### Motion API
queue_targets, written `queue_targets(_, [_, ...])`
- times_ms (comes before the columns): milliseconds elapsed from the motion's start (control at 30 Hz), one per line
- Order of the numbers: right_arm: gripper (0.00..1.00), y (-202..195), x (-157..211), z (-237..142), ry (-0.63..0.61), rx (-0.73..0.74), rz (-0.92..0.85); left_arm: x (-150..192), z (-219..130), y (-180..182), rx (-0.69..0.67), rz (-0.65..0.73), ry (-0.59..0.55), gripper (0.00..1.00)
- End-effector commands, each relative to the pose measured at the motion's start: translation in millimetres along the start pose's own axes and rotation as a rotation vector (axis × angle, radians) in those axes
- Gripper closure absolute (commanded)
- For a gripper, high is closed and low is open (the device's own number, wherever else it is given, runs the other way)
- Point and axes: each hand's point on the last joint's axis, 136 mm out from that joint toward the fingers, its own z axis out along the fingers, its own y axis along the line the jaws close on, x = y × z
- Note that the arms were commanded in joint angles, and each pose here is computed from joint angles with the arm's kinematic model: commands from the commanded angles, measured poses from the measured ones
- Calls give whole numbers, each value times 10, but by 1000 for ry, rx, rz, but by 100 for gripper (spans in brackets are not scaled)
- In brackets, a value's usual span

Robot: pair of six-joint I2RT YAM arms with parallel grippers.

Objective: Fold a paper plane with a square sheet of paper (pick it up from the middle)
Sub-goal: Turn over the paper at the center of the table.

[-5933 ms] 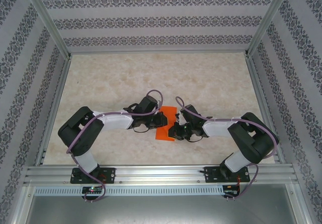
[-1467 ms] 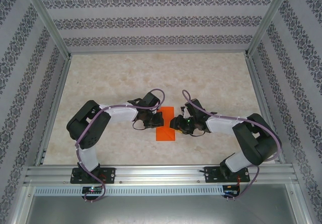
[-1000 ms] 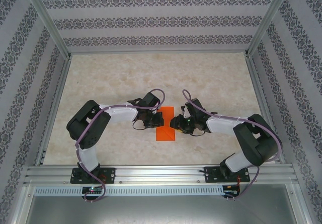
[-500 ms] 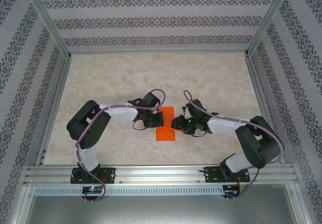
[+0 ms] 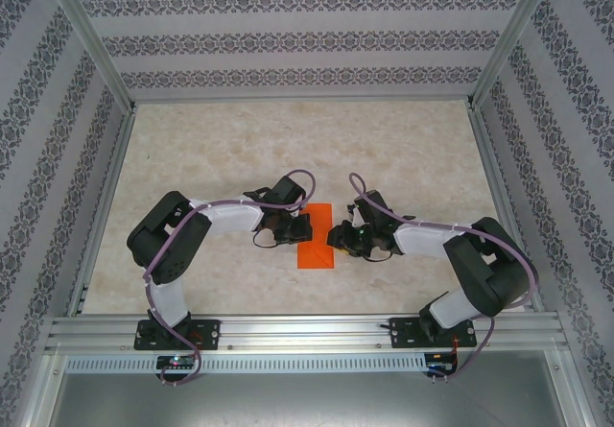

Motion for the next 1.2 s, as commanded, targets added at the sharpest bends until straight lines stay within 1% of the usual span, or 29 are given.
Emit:
queue_targets(0, [69,134,93,65,26,-58,-30,71,66,124,-49,10,18,92])
queue_targets(67, [71,132,93,70,27,-55,-28,65,62,122,-51,11,17,92])
queue_targets(400, [71,186,70,41,13,-86,-32,85,54,144,-57,7,17,92])
queue_targets(600, [65,192,-4,16,-18,-113,-10,74,27,135,-61,9,10,92])
queue_targets(900, [63,290,-211,-26,-114,-143,29,71,-12,153,-77,14,2,92])
queue_targets(1000, [62,284,-230,-45,-124,-149,31,67,-21,153,-81,15,1,92])
queue_targets(1100, [59,280,-251,-66,-136,-148,29,60,-29,158,-86,16,-3,92])
queue_targets(1167, [58,290,-238,-62,-123,-150,15,56,-32,154,-85,16,-4,92])
